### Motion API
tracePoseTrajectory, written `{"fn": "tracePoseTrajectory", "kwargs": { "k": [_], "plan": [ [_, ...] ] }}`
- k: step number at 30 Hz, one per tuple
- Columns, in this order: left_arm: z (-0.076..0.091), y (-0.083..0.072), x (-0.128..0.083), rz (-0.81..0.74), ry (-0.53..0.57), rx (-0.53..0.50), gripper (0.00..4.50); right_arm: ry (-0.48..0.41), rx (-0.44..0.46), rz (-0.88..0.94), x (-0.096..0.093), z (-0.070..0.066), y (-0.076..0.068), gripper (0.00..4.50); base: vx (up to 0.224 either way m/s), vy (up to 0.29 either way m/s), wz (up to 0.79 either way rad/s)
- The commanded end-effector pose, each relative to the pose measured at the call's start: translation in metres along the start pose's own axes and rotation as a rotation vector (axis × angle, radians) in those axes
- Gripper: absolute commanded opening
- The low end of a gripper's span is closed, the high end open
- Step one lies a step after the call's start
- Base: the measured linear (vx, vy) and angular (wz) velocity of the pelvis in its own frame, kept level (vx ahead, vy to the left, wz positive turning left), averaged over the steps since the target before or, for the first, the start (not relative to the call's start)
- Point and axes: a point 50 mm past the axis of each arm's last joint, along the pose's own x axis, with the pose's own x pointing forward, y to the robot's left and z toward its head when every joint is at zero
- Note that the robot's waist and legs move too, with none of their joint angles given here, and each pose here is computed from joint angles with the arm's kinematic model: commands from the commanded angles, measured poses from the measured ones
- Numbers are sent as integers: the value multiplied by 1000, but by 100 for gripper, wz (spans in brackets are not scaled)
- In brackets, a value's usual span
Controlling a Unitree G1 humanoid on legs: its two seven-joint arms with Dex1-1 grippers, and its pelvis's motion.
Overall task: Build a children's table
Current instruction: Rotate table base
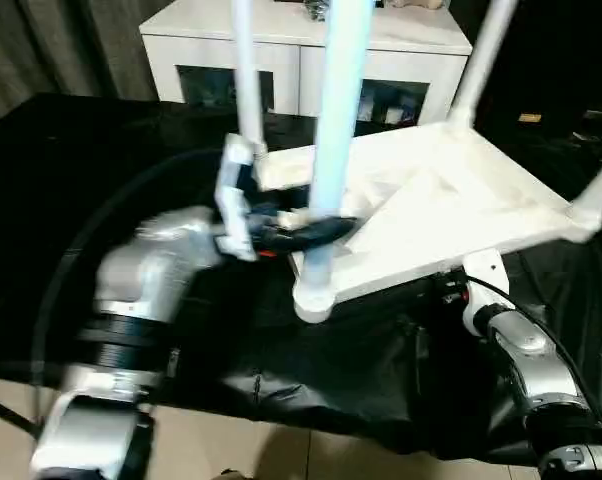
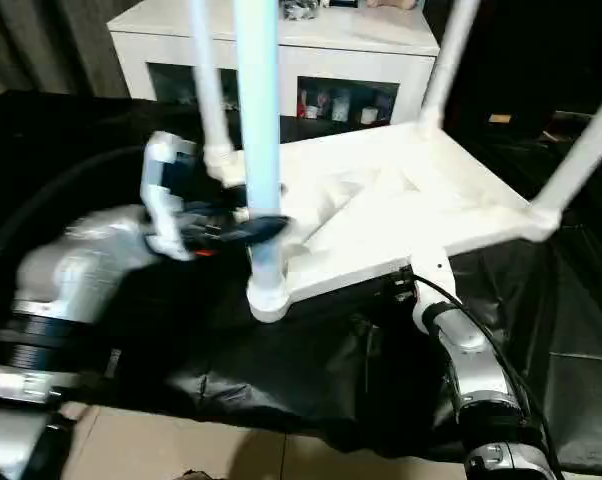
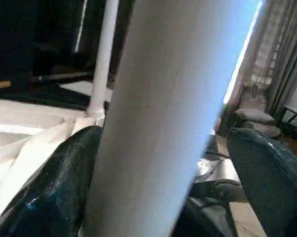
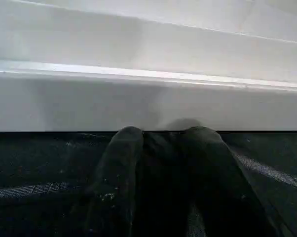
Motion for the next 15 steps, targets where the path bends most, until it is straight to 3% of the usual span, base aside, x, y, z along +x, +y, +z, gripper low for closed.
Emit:
{"fn": "tracePoseTrajectory", "kwargs": {
  "k": [1, 3, 9, 10, 15],
  "plan": [
    [4, -1, 7, 30, 21, 41, 447, 48, 1, -45, 0, -5, -13, 162, 0, 0, 0],
    [5, -2, 9, 27, 20, 42, 447, 51, 0, -49, 0, -5, -14, 162, 0, 0, 0],
    [12, -31, 20, -158, 5, 20, 447, 28, -1, 4, 8, 5, -15, 162, 0, 0, 0],
    [15, -43, 26, -219, -1, 19, 447, 27, -14, 52, 11, 7, -9, 162, 0, 0, 0],
    [18, -64, 45, -320, -9, 20, 447, 12, -54, 187, 20, 14, 16, 162, 0, 0, 0]
  ]
}}
